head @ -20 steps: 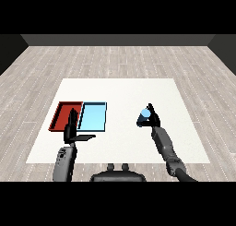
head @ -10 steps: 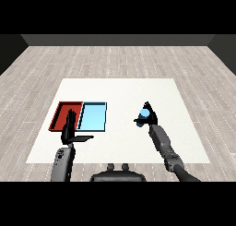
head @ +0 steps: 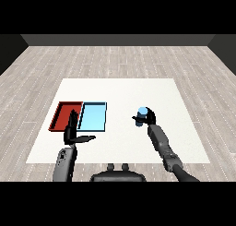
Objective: Pick the blue can and put it in the blue box
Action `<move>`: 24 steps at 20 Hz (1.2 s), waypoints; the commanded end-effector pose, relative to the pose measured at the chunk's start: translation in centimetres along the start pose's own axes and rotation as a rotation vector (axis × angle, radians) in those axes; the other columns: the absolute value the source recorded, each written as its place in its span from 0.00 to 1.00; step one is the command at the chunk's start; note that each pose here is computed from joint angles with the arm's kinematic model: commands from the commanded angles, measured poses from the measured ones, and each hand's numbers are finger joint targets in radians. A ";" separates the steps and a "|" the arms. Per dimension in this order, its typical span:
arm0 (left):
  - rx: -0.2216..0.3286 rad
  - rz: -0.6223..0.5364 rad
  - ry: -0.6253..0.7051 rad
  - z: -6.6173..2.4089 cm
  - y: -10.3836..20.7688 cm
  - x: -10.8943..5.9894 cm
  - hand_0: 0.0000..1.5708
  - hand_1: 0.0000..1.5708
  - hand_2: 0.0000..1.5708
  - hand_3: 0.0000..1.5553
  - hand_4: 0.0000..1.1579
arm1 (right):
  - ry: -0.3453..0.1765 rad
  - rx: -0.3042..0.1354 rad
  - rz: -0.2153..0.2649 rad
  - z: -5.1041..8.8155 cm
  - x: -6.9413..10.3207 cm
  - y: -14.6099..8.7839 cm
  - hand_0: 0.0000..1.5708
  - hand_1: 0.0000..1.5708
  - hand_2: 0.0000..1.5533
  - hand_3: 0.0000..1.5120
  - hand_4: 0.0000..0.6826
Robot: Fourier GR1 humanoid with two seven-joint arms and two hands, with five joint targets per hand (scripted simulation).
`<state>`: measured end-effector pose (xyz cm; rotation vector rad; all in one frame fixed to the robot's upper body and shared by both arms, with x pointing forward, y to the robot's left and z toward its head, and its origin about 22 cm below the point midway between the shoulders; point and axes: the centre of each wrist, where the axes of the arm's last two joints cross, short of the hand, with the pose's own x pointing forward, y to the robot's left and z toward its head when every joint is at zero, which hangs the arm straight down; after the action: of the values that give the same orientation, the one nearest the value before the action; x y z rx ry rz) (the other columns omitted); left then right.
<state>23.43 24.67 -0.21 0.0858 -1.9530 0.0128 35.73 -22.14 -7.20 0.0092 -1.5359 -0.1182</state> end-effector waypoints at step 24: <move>-0.126 0.059 0.039 -1.05 -4.3 -0.3 0.00 0.00 0.00 0.00 0.00 | -0.293 0.141 0.065 2.2 7.6 5.4 0.92 0.92 0.95 0.90 0.79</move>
<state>24.57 21.00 -0.17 -0.0451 -1.9141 -0.0644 35.66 -17.80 0.11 0.0438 -1.8178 0.0378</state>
